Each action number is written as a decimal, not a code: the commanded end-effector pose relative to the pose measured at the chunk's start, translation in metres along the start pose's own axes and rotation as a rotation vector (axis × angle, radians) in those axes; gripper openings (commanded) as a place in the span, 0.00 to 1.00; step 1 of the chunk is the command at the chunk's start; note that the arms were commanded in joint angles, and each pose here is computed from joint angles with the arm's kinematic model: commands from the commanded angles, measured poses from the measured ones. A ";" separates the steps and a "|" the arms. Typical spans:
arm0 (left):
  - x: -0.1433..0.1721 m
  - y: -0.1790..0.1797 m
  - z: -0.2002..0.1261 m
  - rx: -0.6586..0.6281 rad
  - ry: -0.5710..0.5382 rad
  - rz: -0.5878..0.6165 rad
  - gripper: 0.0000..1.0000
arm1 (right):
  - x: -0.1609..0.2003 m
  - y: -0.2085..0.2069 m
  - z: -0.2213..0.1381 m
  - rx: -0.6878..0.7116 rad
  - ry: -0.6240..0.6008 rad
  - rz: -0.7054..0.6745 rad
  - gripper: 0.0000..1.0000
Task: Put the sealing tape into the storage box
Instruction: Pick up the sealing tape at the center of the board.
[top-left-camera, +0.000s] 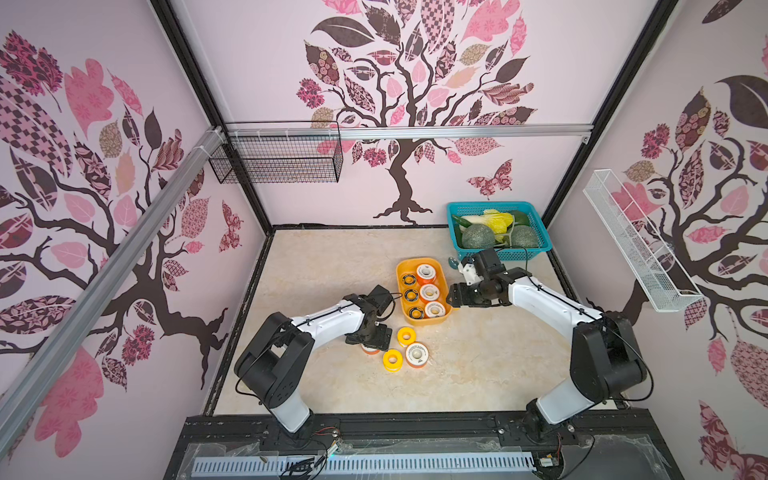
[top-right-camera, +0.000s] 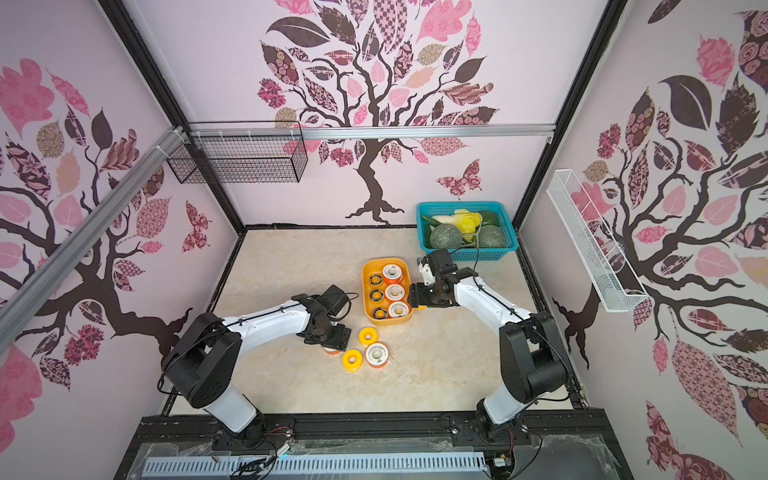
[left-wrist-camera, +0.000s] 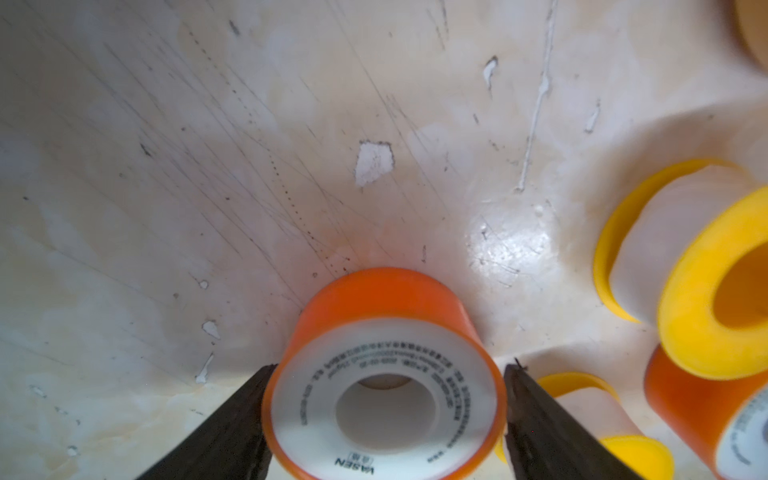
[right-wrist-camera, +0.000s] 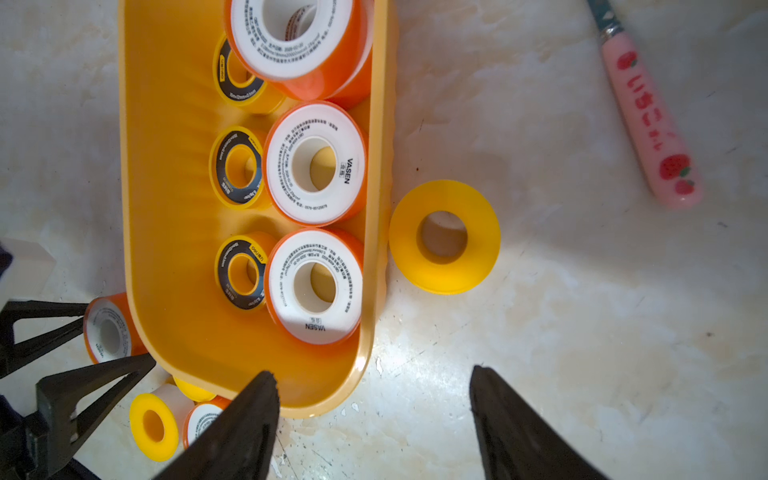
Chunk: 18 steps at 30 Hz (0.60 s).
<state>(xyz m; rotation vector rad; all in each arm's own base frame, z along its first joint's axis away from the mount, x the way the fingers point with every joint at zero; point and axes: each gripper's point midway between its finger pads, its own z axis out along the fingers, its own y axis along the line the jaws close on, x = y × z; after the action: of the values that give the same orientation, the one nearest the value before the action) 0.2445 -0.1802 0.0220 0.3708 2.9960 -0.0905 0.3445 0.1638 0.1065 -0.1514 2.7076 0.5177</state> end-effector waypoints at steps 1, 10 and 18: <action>-0.005 0.001 0.000 -0.016 -0.024 0.003 0.82 | 0.000 0.003 -0.002 -0.014 -0.001 0.000 0.77; -0.010 0.005 -0.009 -0.041 -0.049 0.001 0.70 | 0.002 0.004 0.002 -0.027 0.015 0.005 0.77; -0.025 0.005 -0.040 -0.046 -0.110 0.008 0.70 | -0.006 0.004 0.009 -0.026 0.005 0.016 0.77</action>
<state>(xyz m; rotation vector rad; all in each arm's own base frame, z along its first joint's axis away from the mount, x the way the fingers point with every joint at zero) 0.2560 -0.1758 0.0424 0.3581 2.9394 -0.0333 0.3434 0.1679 0.1022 -0.1518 2.7221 0.5502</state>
